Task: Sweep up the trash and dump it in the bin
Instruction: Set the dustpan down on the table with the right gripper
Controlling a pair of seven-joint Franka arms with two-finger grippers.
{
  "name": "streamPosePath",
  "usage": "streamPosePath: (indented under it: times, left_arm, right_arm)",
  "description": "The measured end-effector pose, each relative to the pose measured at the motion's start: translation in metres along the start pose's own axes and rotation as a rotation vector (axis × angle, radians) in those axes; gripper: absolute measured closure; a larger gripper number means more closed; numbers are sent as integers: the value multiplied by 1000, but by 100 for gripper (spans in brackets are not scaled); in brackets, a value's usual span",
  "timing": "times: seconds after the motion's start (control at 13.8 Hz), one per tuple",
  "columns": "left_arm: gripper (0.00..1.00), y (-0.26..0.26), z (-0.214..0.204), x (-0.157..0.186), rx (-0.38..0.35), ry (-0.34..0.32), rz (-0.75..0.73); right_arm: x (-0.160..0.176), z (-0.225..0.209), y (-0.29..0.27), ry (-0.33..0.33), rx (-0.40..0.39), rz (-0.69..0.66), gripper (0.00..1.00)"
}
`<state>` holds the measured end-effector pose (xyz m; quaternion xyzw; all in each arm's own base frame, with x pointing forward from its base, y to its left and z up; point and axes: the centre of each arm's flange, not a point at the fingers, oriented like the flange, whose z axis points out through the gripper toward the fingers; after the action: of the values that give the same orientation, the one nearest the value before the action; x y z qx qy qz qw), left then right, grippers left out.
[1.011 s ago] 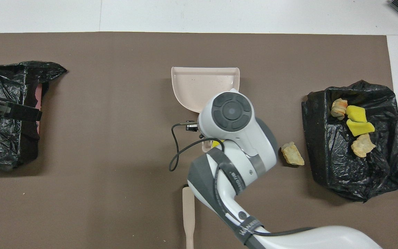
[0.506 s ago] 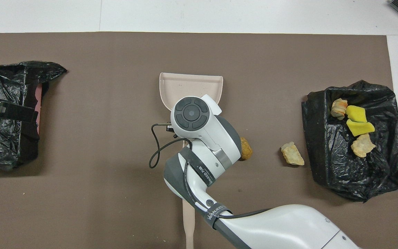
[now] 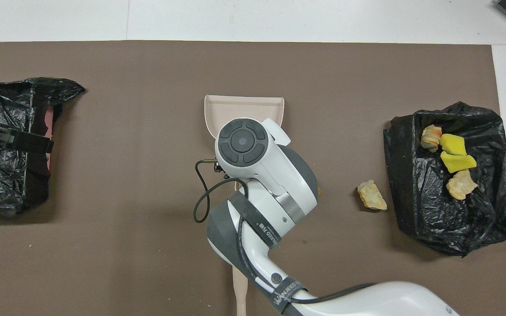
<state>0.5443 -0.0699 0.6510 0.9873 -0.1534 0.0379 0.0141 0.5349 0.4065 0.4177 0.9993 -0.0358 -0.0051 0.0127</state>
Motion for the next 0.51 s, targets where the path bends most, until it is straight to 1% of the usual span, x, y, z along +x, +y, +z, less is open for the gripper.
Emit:
streamPosePath:
  times: [0.14, 0.22, 0.51]
  left_arm:
    - [0, 12, 15, 11, 1, 14, 24]
    - [0, 20, 26, 18, 0, 18, 39]
    - [0, 52, 75, 42, -7, 37, 79]
  right_arm:
    - [-26, -15, -8, -40, 14, -22, 0]
    - [-42, -16, -14, -55, 15, -37, 0]
    - [-122, 0, -30, -105, -38, -45, 0]
